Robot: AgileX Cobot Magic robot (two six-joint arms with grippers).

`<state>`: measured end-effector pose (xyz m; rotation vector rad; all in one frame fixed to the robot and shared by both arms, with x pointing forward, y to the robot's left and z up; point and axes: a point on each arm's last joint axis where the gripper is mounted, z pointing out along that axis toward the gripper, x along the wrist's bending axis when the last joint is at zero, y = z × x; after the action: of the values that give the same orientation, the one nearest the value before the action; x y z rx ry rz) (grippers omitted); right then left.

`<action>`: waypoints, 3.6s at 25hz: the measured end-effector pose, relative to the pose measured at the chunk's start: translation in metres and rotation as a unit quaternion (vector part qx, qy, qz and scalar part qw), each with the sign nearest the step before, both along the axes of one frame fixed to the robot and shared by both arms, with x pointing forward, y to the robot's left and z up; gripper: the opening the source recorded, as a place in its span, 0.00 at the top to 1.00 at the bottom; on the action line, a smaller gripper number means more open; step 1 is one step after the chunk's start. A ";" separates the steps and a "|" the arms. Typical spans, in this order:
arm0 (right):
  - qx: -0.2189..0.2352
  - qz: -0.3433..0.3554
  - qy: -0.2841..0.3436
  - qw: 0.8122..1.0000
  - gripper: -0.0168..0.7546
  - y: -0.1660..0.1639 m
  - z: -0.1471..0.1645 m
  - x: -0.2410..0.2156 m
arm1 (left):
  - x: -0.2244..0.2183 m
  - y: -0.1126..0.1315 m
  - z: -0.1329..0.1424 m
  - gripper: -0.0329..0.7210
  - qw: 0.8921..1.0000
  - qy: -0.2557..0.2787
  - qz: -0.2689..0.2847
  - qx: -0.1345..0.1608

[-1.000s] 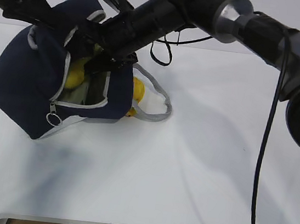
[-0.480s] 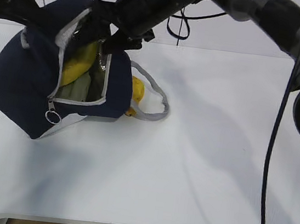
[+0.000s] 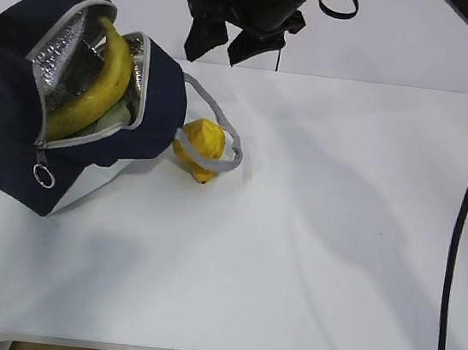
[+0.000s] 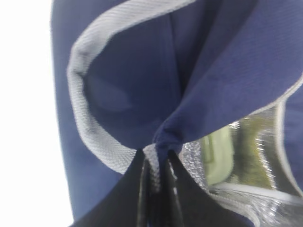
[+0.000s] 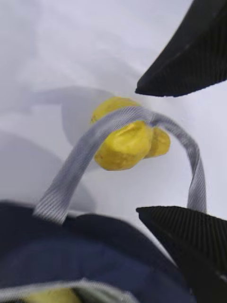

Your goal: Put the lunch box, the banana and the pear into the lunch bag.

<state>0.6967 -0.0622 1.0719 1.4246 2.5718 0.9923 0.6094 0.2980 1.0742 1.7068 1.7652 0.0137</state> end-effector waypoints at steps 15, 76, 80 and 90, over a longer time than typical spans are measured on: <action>-0.036 -0.026 0.025 0.999 0.23 -0.007 -0.012 -0.002 | -0.005 0.042 -0.007 0.92 0.996 0.025 0.039 0.080; -0.121 -0.023 0.075 0.990 0.24 0.028 -0.135 -0.003 | -0.009 0.066 -0.008 0.92 0.993 0.034 0.074 0.089; -0.127 -0.022 0.070 0.989 0.31 0.027 -0.135 -0.002 | -0.009 0.066 -0.008 0.92 0.993 0.034 0.074 0.089; -0.130 -0.022 0.074 0.988 0.37 0.027 -0.141 -0.002 | -0.009 0.066 -0.008 0.92 0.993 0.035 0.073 0.087</action>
<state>0.6948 -0.0350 0.9309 1.5252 2.6367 0.5378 0.6000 0.3636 1.0663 1.7115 1.9886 0.1794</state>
